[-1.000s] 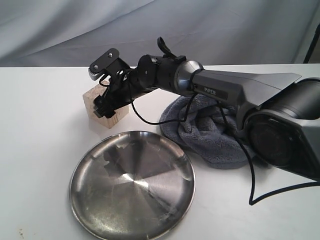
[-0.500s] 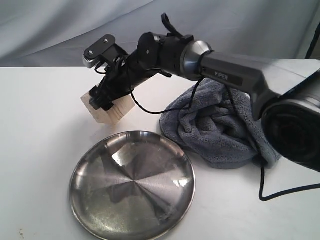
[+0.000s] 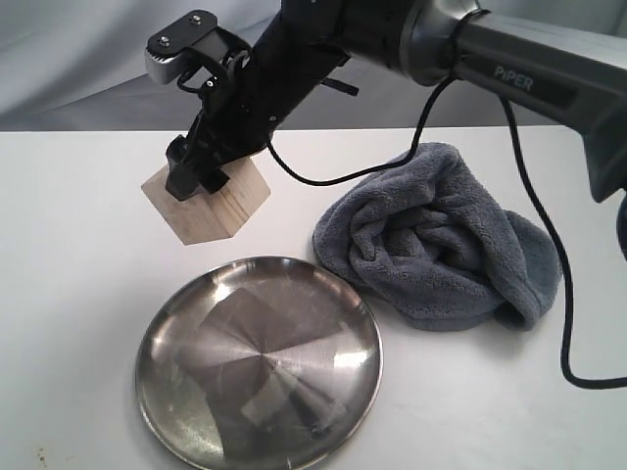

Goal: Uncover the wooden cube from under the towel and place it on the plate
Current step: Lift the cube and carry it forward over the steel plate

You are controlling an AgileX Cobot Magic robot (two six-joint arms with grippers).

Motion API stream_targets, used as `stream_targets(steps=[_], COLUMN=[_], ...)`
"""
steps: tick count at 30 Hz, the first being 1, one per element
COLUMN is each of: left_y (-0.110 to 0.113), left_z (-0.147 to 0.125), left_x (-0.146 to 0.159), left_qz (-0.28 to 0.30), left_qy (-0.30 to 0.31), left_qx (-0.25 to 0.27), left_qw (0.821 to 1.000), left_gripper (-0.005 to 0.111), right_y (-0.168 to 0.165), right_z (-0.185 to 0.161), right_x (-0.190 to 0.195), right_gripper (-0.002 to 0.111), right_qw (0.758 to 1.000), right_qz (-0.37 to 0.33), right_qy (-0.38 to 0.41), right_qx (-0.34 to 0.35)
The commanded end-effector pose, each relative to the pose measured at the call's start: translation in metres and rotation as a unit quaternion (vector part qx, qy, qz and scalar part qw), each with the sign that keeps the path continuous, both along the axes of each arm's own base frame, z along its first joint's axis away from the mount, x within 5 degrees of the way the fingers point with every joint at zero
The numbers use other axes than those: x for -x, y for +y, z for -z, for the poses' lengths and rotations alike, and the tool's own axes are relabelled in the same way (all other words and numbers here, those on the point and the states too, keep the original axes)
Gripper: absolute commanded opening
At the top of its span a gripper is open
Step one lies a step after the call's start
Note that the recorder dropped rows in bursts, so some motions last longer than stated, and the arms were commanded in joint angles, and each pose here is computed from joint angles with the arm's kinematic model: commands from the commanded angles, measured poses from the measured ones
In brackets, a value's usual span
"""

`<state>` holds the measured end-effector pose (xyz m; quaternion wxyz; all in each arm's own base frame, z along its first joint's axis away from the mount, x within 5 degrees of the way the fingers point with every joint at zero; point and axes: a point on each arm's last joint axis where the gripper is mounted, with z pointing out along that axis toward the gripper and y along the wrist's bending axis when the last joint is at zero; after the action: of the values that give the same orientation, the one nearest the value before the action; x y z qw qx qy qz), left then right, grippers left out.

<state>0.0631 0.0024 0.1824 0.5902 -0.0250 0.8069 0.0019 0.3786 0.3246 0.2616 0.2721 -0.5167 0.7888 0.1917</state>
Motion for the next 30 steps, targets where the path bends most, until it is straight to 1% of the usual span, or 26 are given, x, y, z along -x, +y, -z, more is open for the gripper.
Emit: stream_targets(steps=[1, 10, 14, 18, 24, 30], left_y=[0.0, 0.0, 0.0, 0.0, 0.0, 0.0], left_z=[0.0, 0.0, 0.0, 0.0, 0.0, 0.0], left_x=[0.0, 0.0, 0.0, 0.0, 0.0, 0.0], left_qz=[0.002, 0.002, 0.002, 0.002, 0.002, 0.002], left_qy=[-0.005, -0.005, -0.005, -0.005, -0.005, -0.005], left_qx=[0.0, 0.0, 0.0, 0.0, 0.0, 0.0], left_qw=[1.0, 1.0, 1.0, 1.0, 1.0, 1.0], left_gripper=[0.001, 0.001, 0.001, 0.001, 0.001, 0.001], right_y=[-0.005, -0.019, -0.026, -0.028, -0.029, -0.034], right_z=[-0.028, -0.056, -0.059, -0.058, -0.047, -0.008], right_x=[0.013, 0.033, 0.039, 0.038, 0.04, 0.047], right_gripper=[0.0, 0.0, 0.0, 0.0, 0.0, 0.0], right_qw=[1.0, 0.999, 0.997, 0.997, 0.996, 0.988], right_qz=[-0.019, -0.045, -0.056, -0.05, -0.046, -0.044], right_qy=[0.001, 0.025, 0.035, 0.03, 0.051, 0.108], right_qx=[-0.012, 0.009, 0.045, 0.056, 0.065, 0.104])
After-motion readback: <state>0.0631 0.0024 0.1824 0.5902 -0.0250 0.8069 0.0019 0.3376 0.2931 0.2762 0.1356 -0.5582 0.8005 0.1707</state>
